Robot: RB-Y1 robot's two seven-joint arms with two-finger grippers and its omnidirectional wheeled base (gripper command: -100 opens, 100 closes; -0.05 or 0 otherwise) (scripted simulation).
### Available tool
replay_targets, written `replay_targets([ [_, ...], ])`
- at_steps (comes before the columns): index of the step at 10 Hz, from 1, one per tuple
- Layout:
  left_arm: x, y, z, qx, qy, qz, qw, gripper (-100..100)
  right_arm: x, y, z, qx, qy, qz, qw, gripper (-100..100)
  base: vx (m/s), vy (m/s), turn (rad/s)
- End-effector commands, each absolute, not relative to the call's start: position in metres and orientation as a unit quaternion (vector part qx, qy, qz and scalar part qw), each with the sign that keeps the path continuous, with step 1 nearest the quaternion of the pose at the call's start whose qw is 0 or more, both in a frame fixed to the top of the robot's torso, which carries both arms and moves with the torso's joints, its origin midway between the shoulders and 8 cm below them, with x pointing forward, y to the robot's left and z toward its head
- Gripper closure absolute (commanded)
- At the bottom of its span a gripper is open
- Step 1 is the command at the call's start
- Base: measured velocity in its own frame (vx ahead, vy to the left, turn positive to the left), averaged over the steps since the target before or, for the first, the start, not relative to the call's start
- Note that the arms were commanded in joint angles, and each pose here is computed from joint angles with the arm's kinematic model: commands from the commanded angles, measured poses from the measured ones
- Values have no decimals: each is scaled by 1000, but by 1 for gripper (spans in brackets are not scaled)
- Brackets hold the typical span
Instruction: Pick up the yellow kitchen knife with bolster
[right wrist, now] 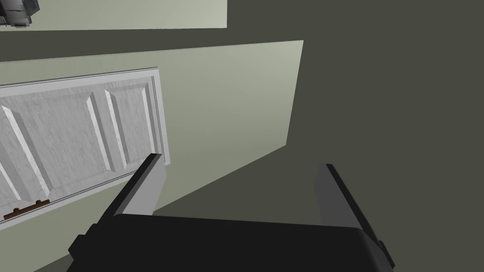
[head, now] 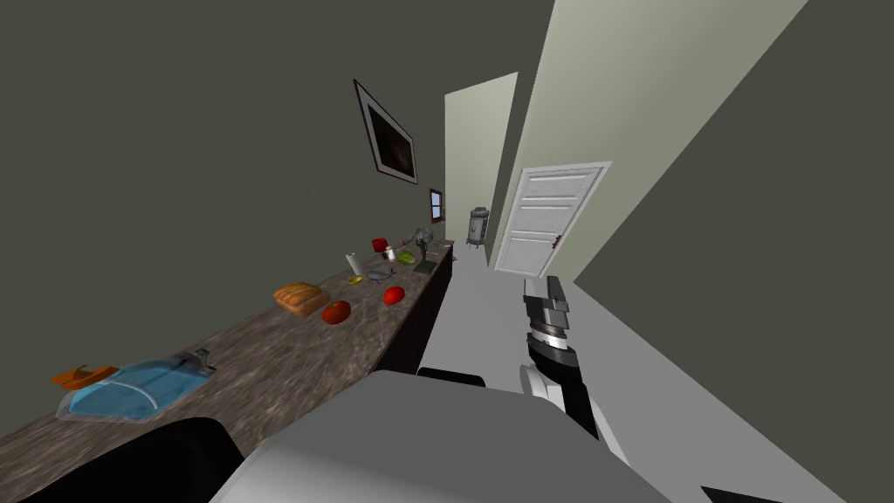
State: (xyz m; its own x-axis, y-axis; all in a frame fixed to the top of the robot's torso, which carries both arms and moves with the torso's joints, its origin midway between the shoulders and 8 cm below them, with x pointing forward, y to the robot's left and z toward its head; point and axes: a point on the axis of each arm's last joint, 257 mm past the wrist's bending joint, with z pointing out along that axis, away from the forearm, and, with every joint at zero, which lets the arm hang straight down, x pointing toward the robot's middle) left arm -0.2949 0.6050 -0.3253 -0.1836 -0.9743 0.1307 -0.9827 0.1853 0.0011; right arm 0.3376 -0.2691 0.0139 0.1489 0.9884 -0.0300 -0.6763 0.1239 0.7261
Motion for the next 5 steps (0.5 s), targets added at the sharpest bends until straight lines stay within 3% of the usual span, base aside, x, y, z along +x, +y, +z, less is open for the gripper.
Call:
replay_targets([
  [1,-301,597,-337,637,-768,40,52,-100,338,-269,14,291,268,595,700,0,27,41,-13],
  [2,-298,600,-333,637,-768,41,51,-100,338,-269,14,291,268,595,700,0,11,18,-3],
  [3,-299,600,-334,637,-768,40,51,100,338,-269,14,291,268,595,700,0,0,0,0],
  [5,-300,600,-333,636,-769,38,53,100,338,-269,14,291,268,595,700,0,0,0,0],
])
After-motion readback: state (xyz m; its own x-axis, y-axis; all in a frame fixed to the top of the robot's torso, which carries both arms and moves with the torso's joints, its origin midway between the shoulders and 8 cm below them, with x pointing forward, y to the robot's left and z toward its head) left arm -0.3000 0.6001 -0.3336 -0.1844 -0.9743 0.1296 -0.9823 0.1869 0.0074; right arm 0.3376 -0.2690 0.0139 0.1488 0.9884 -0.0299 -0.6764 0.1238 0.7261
